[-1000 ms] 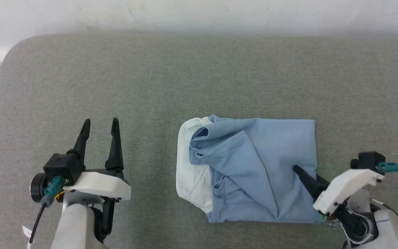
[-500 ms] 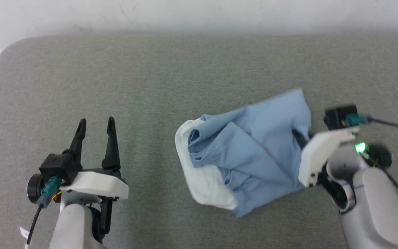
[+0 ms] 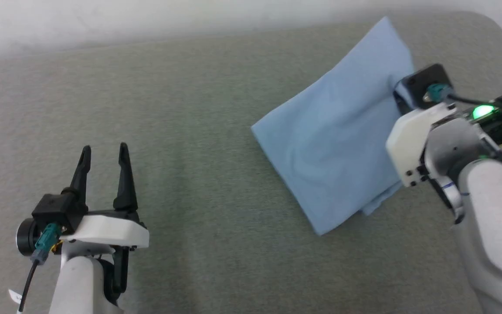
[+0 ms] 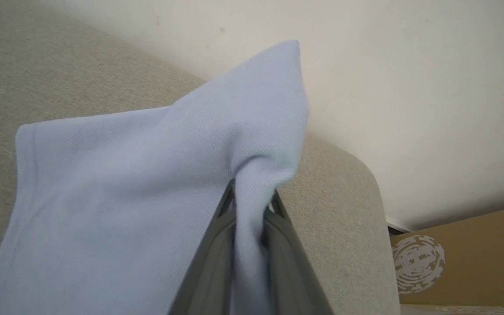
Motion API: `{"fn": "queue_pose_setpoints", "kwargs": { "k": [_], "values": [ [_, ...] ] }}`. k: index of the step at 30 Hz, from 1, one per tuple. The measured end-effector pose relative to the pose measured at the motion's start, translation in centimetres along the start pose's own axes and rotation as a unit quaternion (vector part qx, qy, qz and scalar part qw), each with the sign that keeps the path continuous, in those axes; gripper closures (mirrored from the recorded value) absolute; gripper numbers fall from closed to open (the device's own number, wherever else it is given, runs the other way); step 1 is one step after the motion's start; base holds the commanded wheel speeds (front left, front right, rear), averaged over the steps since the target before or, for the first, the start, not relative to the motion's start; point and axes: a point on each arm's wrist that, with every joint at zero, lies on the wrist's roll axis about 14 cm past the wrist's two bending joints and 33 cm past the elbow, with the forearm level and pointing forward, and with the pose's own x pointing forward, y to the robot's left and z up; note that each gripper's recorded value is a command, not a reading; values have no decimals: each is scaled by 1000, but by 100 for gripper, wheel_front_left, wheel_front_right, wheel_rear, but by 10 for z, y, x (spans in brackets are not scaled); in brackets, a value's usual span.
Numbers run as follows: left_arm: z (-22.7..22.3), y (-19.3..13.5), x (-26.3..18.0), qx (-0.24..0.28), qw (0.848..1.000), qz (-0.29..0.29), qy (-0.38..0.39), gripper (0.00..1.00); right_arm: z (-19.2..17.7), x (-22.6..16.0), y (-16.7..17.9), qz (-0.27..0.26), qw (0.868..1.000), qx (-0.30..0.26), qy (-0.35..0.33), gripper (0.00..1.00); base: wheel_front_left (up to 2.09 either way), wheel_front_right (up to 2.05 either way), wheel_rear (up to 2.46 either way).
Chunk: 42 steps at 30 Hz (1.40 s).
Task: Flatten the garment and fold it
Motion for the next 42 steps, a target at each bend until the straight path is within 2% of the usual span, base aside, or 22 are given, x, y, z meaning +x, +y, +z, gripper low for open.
{"fn": "queue_pose_setpoints", "kwargs": {
  "k": [8,19,26,32,33,34,35,42],
  "values": [
    [-5,-46,35,-5,998,-63,-14,0,-50,-11,-90,-106,992,8,62,100,0,0,0],
    [-44,-74,74,-14,994,-108,0,0,-117,-15,-195,-235,962,3,140,100,0,0,0],
    [-76,-72,81,-13,993,-112,28,0,-144,-6,-222,-277,947,3,163,100,0,0,0],
    [-86,-54,78,-1,994,-97,41,0,-163,9,-219,-281,944,17,174,100,0,0,0],
    [-86,-51,77,1,995,-94,42,0,-165,12,-216,-279,944,19,175,69,0,0,0],
    [-85,-49,76,2,995,-92,43,0,-165,14,-214,-277,945,22,171,9,0,0,0],
    [-84,-48,75,2,995,-89,44,0,-165,15,-212,-276,946,28,166,0,0,0,0],
    [-67,-48,59,-9,996,-77,40,0,-136,8,-212,-280,954,52,91,0,0,0,0]
  ]
}}
